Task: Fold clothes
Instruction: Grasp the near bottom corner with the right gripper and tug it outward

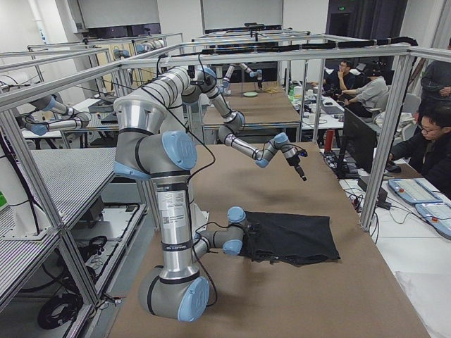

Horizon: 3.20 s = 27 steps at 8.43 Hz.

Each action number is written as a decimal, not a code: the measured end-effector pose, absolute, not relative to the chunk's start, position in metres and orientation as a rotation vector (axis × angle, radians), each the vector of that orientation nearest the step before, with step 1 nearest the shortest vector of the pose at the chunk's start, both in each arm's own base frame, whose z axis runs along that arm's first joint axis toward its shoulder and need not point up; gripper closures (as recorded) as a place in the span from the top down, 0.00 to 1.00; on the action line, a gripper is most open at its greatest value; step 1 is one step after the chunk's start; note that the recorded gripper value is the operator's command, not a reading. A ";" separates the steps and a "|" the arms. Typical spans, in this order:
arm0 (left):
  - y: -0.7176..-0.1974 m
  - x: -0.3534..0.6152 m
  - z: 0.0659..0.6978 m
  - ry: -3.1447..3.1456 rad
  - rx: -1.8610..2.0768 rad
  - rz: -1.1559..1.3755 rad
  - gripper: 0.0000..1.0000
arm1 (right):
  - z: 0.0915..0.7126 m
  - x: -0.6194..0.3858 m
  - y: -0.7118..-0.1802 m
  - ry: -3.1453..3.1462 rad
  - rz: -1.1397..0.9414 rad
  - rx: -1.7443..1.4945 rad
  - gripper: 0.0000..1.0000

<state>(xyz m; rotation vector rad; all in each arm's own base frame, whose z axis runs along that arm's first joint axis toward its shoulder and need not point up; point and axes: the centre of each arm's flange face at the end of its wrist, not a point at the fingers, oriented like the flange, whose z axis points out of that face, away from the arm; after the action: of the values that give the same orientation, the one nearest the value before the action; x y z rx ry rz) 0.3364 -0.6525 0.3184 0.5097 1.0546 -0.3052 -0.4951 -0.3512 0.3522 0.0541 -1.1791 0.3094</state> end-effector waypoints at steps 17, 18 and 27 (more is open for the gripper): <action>-0.653 0.335 0.321 1.041 0.526 -0.318 1.00 | 0.364 -0.505 -0.267 -1.187 0.402 0.020 0.93; -0.653 0.335 0.322 1.039 0.527 -0.318 1.00 | 0.361 -0.515 -0.268 -1.188 0.402 0.022 0.82; -0.655 0.339 0.320 1.037 0.529 -0.309 1.00 | 0.296 -0.560 -0.295 -1.183 0.483 0.034 0.00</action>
<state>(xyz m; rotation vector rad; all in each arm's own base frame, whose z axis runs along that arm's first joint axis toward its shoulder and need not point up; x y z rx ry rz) 0.3389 -0.6547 0.3199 0.5291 1.0368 -0.3088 -0.5598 -0.2952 0.2961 0.0335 -1.1828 0.4832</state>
